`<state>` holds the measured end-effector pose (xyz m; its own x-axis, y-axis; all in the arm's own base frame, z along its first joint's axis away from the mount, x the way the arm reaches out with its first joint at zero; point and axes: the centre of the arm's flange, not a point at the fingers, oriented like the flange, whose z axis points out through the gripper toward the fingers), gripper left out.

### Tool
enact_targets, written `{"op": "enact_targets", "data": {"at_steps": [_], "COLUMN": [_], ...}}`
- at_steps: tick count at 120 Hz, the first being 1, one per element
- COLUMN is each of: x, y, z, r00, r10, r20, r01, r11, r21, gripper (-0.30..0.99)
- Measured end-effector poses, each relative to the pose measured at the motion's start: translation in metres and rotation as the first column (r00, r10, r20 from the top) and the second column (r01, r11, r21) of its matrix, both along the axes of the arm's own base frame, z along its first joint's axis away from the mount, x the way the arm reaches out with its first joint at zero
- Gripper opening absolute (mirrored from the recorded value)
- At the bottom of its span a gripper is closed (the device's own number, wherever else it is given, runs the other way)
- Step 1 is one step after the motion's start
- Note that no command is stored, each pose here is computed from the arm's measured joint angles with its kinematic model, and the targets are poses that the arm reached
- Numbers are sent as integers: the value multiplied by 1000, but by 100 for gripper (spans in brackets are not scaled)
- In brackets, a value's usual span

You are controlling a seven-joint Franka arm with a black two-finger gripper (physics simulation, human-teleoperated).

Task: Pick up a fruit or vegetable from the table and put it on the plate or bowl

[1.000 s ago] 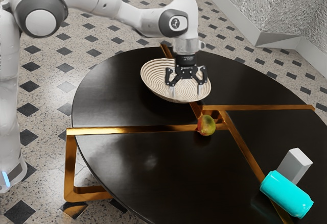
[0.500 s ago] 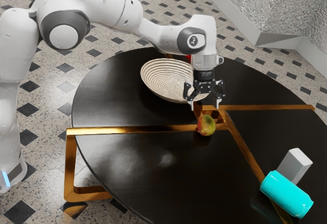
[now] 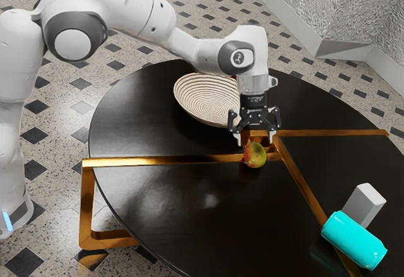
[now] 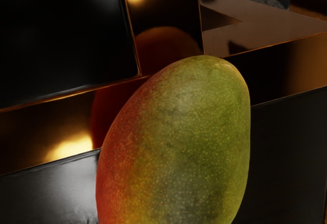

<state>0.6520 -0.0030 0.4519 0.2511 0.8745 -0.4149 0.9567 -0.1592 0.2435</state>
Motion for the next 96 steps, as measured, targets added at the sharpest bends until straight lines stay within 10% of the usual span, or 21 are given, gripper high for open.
{"op": "enact_targets", "data": {"at_steps": [96], "x": [17], "y": [-10], "z": [-55], "r00": [998], "r10": [20], "r20": [-53], "r01": [-21], "r11": [1000], "r21": [-20], "gripper": [69]}}
